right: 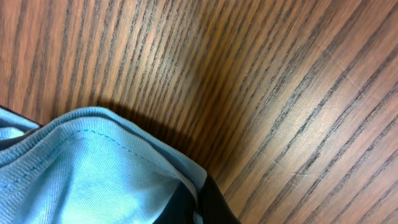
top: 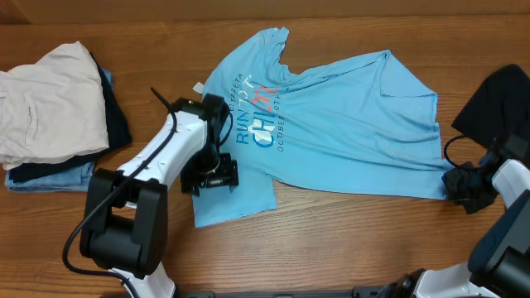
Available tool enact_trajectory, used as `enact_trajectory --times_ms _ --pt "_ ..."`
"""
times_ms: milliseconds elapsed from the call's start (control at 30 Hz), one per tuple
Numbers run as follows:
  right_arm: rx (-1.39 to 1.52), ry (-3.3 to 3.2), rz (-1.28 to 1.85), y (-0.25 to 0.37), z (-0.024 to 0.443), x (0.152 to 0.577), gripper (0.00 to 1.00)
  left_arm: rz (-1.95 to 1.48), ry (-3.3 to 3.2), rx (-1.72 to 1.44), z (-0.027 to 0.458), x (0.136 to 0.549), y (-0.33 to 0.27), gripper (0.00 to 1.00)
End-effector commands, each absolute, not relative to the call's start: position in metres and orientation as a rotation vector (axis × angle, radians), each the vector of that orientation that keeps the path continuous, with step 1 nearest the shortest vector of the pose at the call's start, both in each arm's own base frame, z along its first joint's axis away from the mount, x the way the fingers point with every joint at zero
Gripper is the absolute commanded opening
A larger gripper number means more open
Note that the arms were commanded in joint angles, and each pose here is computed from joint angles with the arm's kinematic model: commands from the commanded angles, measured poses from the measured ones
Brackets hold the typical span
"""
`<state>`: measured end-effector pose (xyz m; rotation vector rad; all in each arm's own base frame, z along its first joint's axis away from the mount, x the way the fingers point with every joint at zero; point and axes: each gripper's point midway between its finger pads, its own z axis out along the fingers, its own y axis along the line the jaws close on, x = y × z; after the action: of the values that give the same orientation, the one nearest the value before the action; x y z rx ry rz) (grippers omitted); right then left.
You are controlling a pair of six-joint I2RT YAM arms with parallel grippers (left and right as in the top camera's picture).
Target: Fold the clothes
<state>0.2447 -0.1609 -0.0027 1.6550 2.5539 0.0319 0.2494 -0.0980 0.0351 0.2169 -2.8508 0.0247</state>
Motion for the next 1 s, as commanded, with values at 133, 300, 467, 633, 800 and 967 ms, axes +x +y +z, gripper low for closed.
enact_trajectory --times_ms 133,300,467,633,800,967 --pt "1.674 2.611 -0.020 -0.158 -0.016 0.228 0.04 0.005 -2.743 0.323 -0.010 0.201 -0.087 0.58" --pt "1.704 2.657 -0.073 -0.156 -0.016 0.214 0.04 -0.044 -2.671 0.359 -0.032 0.162 -0.074 0.39" --pt "1.767 2.676 -0.210 -0.160 -0.014 0.194 0.07 -0.102 -2.574 0.390 -0.031 0.132 -0.066 0.41" --pt "1.828 2.677 -0.267 -0.160 -0.009 0.185 0.19 -0.136 -2.461 0.392 -0.020 0.105 -0.061 0.41" --pt "1.891 2.660 -0.273 -0.167 0.022 0.194 0.22 -0.167 -2.435 0.361 -0.015 0.098 -0.056 0.41" --pt "1.871 2.627 -0.267 -0.182 0.069 0.217 0.30 -0.160 -2.426 0.359 -0.013 0.097 -0.057 0.52"
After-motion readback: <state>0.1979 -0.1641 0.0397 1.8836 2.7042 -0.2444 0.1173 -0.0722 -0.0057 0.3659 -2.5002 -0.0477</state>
